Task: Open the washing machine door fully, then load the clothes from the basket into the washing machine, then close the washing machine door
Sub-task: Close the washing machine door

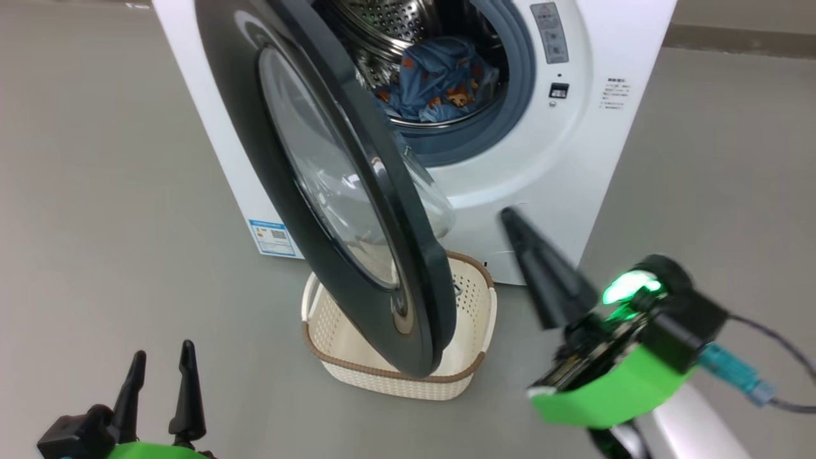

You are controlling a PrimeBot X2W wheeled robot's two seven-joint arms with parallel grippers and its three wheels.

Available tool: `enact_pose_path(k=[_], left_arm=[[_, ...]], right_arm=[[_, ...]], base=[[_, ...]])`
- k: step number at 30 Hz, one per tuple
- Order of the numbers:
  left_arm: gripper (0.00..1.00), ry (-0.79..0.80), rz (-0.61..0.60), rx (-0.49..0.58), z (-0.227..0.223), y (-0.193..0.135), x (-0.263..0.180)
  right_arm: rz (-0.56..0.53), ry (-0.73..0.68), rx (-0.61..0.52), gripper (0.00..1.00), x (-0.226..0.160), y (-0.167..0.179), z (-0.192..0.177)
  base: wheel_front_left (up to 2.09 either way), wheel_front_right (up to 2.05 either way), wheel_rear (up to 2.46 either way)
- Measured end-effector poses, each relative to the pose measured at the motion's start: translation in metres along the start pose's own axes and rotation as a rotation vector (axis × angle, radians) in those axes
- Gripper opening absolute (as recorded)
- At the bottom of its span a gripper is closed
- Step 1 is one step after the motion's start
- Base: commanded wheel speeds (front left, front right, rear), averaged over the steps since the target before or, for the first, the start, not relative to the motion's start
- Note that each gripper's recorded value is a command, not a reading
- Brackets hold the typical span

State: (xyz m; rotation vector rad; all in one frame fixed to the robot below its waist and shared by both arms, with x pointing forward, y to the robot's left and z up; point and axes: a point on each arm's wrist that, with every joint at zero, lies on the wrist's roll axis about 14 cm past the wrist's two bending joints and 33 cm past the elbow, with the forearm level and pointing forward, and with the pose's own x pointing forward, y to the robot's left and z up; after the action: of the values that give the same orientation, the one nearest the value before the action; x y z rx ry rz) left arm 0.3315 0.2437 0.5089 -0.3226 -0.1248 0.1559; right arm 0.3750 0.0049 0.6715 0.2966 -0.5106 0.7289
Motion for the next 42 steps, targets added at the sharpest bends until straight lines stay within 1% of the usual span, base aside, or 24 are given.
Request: enact_pose_path(k=[8,13,18,25,29,36,42], left_arm=[[1.00,-0.014,0.021,-0.006,0.004,0.005,-0.005],[1.00,-0.016,0.040,-0.012,0.004,0.009,-0.008],[1.00,-0.018,0.066,-0.027,0.005,0.015,-0.013],[1.00,-0.014,0.113,-0.033,0.004,0.028,-0.020],[1.00,-0.002,0.135,-0.034,0.001,0.034,-0.022],[1.00,0.013,0.161,-0.031,-0.003,0.041,-0.022],[1.00,0.037,0.169,-0.021,-0.010,0.044,-0.019]], right_arm=[[0.146,0.019,0.064,0.00,0.007,0.051,-0.009],[0.220,0.137,0.099,0.00,-0.001,0.073,-0.047],[0.242,0.258,0.150,0.00,-0.013,0.081,-0.084],[0.232,0.413,0.149,0.00,-0.027,0.069,-0.134],[0.206,0.467,0.169,0.00,-0.031,0.060,-0.154],[0.174,0.500,0.189,0.00,-0.030,0.049,-0.171],[0.111,0.494,0.179,0.00,-0.025,0.022,-0.177]], base=[[0.00,0.00,0.00],[0.00,0.00,0.00],[0.00,0.00,0.00],[0.00,0.00,0.00],[0.00,0.00,0.00],[0.00,0.00,0.00],[0.00,0.00,0.00]])
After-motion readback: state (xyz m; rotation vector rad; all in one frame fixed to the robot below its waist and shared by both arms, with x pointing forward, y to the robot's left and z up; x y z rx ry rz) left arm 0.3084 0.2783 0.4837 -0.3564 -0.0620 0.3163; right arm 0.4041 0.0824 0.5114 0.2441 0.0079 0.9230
